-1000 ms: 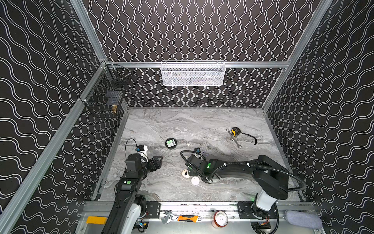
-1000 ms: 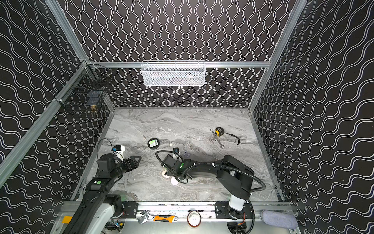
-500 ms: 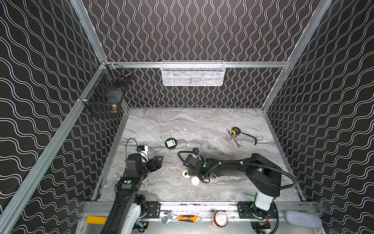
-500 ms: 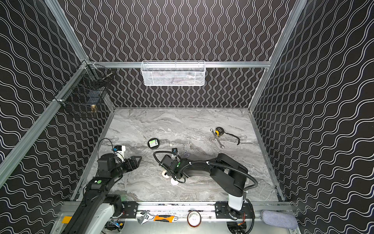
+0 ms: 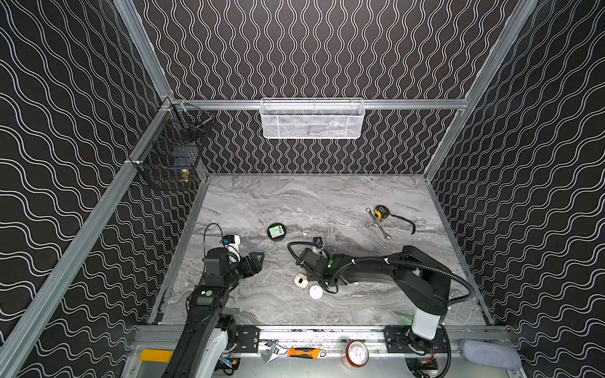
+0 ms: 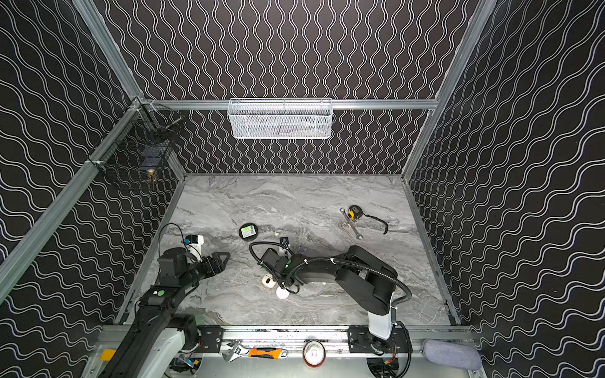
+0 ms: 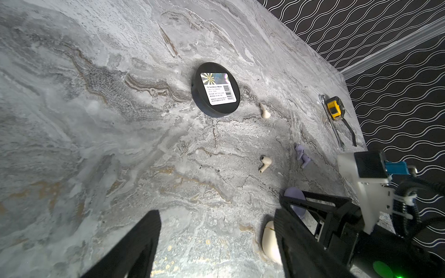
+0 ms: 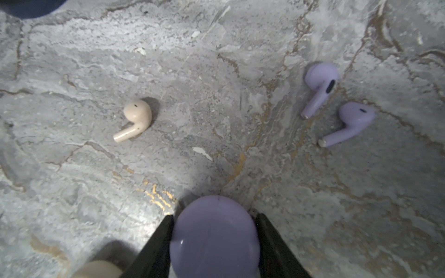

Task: Insert wireless bluetooth earbuds into charging case
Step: Rotate the charging case at the center of the table.

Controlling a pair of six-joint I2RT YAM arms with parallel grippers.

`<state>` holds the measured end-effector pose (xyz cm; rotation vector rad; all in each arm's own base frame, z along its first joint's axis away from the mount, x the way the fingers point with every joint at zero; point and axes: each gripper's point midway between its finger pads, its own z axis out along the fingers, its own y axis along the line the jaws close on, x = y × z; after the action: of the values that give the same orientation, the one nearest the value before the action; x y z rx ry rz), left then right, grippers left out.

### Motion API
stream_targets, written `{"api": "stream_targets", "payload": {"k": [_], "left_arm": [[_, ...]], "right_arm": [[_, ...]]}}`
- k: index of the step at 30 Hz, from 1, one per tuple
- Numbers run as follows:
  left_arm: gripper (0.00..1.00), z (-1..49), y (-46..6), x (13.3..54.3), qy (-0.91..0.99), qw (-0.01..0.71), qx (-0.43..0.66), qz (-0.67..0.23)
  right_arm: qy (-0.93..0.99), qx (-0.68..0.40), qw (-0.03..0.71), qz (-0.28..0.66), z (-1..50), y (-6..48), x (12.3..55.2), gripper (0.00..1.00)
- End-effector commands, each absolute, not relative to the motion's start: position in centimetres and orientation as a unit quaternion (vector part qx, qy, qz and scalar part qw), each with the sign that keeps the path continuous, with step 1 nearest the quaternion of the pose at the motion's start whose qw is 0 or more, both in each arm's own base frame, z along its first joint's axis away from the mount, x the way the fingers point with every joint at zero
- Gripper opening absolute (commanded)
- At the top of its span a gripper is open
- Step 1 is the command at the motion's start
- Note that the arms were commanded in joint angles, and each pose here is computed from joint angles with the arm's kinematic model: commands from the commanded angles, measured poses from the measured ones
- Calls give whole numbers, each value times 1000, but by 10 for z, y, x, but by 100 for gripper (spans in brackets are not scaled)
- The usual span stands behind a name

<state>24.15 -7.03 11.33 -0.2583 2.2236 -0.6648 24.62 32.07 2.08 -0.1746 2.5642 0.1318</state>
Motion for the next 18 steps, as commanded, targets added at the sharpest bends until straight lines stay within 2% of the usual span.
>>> {"api": "stream_targets", "payload": {"k": [1, 7, 14, 18], "left_arm": [[78, 119, -73, 246, 871, 405, -85, -265], [79, 122, -77, 248, 865, 409, -79, -279], [80, 123, -80, 251, 862, 410, -79, -289], [81, 122, -79, 251, 864, 408, -80, -285]], "right_arm": [[957, -48, 281, 54, 26, 316, 246, 48], [952, 3, 293, 88, 37, 308, 265, 50], [948, 54, 296, 103, 28, 304, 281, 60], [948, 66, 298, 90, 26, 305, 288, 73]]}}
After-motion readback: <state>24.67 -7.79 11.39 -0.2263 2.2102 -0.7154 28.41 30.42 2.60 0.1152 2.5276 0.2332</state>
